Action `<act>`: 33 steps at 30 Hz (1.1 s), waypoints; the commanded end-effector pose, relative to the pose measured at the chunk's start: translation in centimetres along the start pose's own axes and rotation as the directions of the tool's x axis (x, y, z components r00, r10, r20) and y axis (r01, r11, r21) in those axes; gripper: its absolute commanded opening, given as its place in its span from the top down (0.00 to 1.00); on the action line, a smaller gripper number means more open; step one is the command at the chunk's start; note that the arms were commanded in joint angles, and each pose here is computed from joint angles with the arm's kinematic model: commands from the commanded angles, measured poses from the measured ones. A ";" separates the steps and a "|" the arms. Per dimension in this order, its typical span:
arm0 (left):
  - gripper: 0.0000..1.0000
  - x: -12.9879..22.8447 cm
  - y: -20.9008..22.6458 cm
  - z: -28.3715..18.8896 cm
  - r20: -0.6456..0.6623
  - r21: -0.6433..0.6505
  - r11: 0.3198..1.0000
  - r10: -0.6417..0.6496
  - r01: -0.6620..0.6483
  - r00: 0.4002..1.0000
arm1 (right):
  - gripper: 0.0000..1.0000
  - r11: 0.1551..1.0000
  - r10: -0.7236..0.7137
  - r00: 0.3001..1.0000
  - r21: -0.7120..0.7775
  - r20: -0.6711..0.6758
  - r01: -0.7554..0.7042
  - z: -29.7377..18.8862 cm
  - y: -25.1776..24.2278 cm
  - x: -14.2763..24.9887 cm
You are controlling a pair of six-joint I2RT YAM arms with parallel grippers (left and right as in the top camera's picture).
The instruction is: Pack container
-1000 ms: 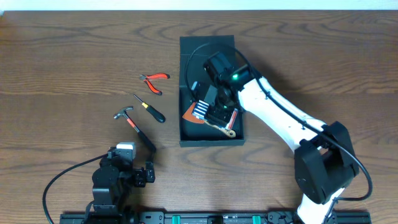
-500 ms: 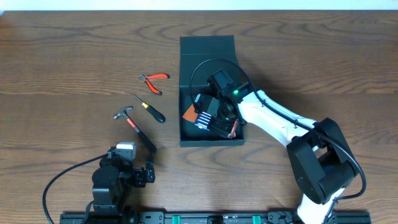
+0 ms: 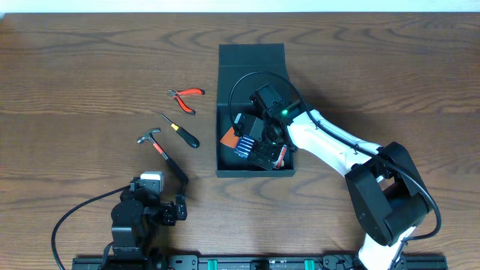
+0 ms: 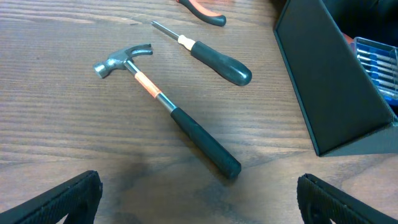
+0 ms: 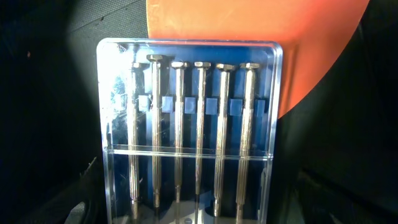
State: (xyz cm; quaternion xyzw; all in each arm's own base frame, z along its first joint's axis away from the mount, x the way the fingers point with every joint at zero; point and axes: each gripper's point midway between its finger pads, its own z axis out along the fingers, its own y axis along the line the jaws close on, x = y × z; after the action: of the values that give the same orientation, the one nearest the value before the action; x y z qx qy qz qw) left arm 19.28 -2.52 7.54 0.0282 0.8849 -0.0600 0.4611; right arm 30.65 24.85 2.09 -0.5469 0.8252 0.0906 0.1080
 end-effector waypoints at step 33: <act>0.02 0.2 0.2 0.2 0.000 -0.010 1.000 0.015 -0.015 1.000 | 0.01 0.905 0.099 0.761 0.260 0.641 -0.337 -28.6 9.2 10.7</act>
State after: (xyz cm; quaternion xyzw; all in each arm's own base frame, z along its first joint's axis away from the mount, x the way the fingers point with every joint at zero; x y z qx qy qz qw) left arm 19.27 -2.52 7.53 0.0282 0.8850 -0.0600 0.4609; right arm 16.97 12.45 28.32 -0.3941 0.7939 0.1171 0.4480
